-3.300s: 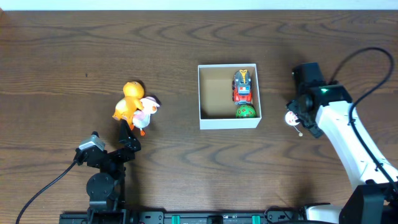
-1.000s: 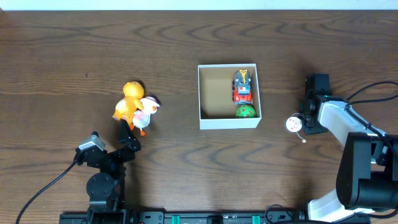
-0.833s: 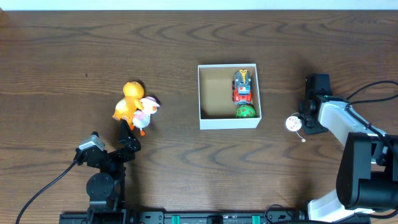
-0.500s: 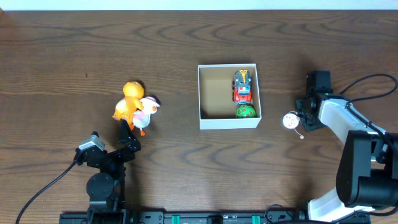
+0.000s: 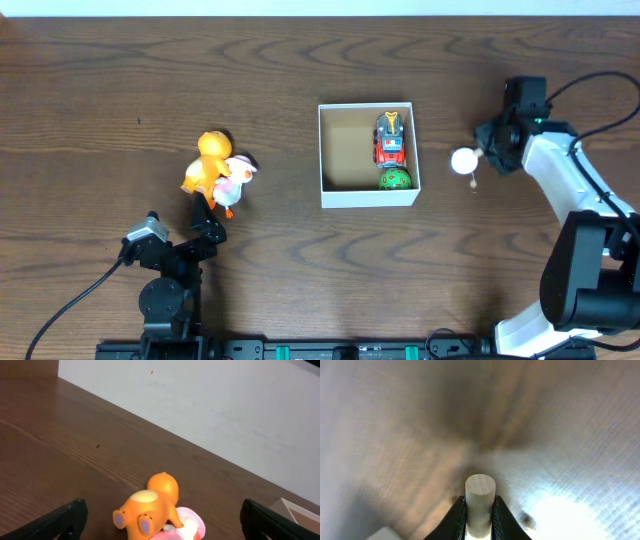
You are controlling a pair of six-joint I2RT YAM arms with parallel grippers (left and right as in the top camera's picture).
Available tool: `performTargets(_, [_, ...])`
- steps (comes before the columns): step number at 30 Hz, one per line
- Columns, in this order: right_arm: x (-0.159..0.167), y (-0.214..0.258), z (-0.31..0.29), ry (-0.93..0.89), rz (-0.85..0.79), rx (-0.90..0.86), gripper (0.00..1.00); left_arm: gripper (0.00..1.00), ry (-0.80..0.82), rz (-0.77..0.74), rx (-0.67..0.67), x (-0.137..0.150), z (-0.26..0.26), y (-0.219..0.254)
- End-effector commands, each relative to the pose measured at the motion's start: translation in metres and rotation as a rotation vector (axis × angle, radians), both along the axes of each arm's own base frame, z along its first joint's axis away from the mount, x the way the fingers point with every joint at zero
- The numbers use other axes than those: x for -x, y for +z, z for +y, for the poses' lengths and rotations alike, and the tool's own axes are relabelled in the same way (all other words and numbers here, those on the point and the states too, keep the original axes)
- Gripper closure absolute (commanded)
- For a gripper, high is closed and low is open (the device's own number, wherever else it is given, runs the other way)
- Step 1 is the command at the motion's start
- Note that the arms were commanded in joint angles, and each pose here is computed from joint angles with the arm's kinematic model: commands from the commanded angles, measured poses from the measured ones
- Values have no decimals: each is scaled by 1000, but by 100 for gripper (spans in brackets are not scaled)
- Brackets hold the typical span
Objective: Pack container
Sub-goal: 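Lift the lollipop toy and carry it toward the box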
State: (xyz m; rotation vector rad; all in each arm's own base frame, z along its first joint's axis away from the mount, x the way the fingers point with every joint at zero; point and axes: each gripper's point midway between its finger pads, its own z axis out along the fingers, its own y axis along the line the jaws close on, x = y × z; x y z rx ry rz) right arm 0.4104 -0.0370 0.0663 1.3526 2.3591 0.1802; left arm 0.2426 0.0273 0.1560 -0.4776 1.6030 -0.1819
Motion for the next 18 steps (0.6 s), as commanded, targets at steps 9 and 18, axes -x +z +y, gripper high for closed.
performTargets(9, [-50,107,59,309,-256,9,89,2,7,60,-15,1,2,-19])
performTargets(18, [-52,199,157,556,-485,10,89,2,8,60,-15,1,2,-19])
